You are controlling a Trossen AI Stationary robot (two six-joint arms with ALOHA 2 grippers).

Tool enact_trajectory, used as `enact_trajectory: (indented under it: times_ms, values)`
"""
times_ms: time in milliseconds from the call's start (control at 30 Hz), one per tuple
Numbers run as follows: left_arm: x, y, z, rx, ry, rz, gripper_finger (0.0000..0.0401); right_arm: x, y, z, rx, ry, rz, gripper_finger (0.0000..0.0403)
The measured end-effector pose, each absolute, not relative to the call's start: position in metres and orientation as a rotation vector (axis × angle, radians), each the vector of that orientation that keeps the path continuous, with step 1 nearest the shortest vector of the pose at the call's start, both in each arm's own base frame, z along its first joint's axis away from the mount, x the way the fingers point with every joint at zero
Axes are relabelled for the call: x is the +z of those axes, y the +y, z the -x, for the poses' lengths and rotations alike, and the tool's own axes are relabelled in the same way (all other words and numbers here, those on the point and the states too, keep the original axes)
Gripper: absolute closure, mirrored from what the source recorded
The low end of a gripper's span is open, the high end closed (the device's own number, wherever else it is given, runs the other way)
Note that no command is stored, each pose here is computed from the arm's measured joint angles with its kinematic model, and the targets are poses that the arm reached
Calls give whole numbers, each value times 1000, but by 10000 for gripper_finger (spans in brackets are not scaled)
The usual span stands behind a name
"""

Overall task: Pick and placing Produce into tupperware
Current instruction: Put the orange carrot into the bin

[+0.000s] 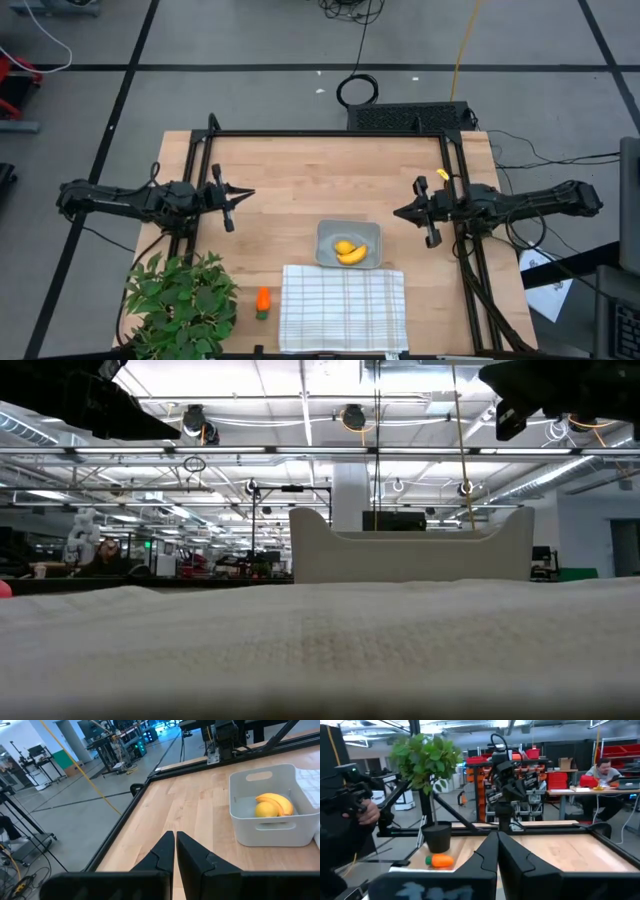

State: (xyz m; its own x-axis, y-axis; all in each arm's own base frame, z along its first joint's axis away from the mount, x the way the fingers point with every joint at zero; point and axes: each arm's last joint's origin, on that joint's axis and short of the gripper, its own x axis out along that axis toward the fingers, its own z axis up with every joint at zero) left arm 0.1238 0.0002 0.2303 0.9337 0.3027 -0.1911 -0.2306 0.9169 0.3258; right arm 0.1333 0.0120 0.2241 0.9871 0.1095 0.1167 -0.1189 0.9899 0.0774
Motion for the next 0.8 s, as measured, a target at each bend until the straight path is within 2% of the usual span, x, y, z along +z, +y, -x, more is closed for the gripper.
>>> enact_trajectory:
  times_ms: [300,800]
  values:
    - [230,0,-124,277,241,-304,377,213,10,-122,62,-156,-50,403]
    - [230,0,-124,278,240,-300,377,203,10,-118,100,-58,40,403]
